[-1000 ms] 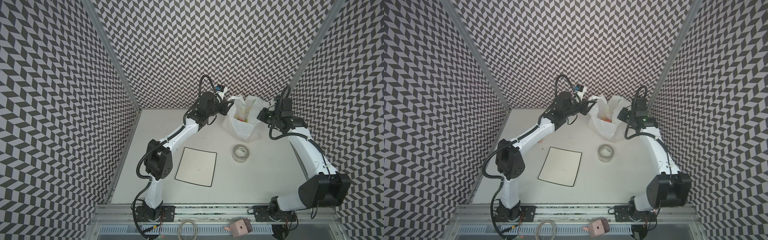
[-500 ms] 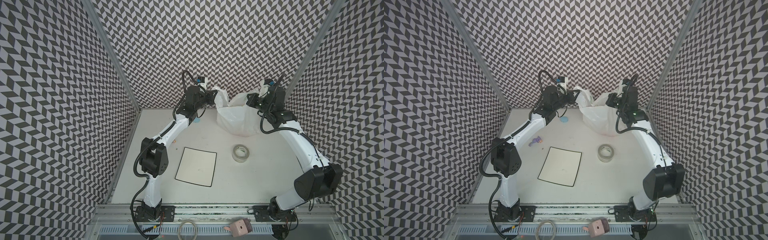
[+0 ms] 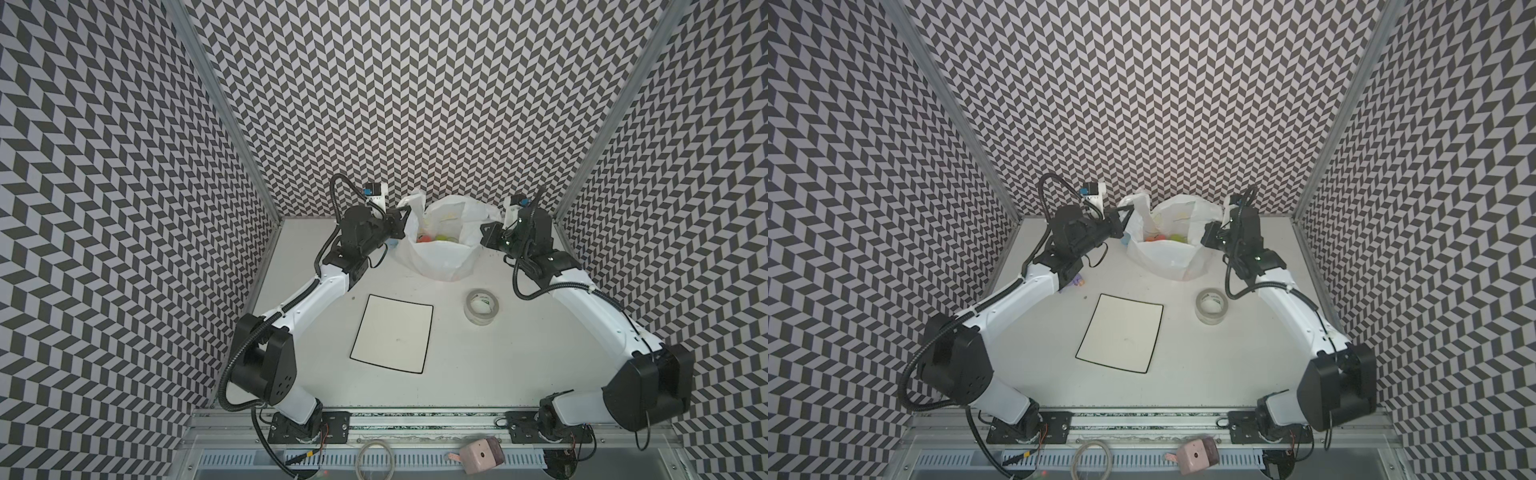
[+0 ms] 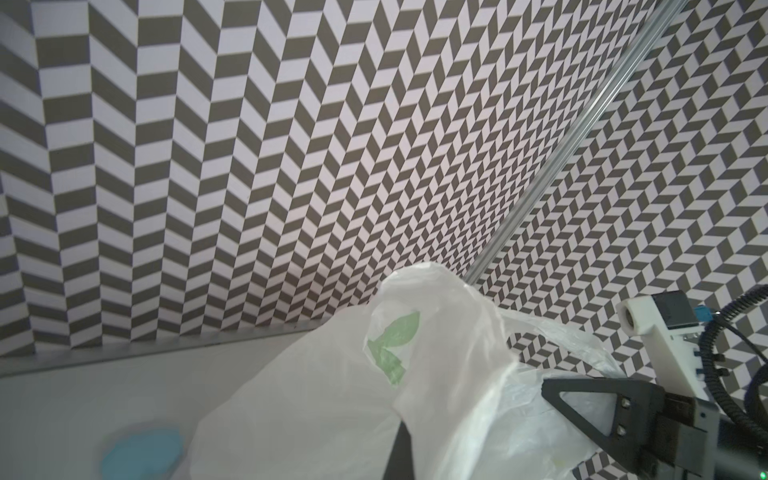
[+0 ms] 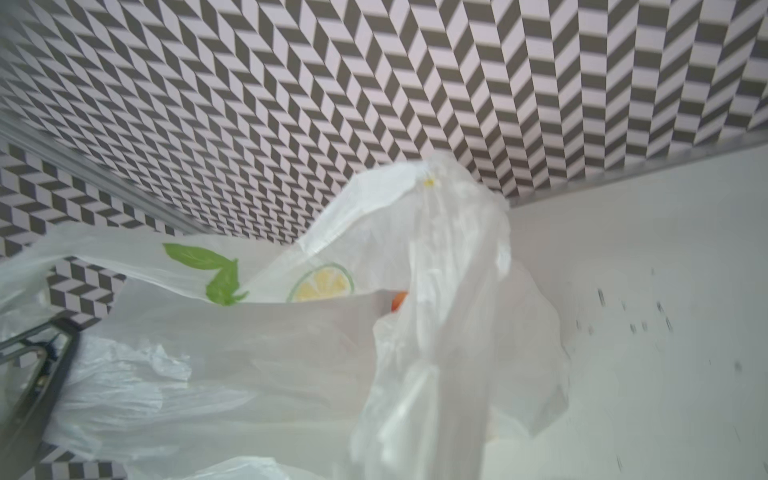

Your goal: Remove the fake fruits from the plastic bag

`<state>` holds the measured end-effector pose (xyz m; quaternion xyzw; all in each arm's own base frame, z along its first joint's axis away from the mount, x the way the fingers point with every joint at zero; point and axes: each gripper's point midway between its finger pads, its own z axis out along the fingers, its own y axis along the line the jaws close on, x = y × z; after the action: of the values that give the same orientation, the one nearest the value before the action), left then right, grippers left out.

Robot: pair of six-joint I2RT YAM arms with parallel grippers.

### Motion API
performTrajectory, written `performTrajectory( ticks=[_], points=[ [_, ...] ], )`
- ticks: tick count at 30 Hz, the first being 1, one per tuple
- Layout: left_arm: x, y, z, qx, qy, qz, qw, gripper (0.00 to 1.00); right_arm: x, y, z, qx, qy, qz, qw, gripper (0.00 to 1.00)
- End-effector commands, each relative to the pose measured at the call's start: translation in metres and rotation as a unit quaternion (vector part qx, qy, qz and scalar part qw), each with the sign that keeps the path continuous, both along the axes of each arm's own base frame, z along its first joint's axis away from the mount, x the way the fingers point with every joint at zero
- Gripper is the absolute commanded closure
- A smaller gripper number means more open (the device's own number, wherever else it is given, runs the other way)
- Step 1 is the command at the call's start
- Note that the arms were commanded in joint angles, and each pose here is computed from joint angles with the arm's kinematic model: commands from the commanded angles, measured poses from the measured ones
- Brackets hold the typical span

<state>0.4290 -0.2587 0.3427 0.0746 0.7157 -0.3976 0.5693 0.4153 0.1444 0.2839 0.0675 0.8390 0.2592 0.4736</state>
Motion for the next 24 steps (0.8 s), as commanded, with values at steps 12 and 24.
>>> performTrajectory(
  ticks=[12, 24],
  points=[
    [-0.109, 0.010, -0.066, -0.043, 0.050, -0.018, 0.998, 1.00, -0.106, -0.021, -0.112, 0.004, 0.210, -0.038, 0.977, 0.68],
    [-0.104, 0.011, -0.062, -0.106, 0.088, 0.008, 0.990, 1.00, -0.106, -0.010, 0.075, -0.035, -0.014, 0.051, 0.998, 0.39]
  ],
)
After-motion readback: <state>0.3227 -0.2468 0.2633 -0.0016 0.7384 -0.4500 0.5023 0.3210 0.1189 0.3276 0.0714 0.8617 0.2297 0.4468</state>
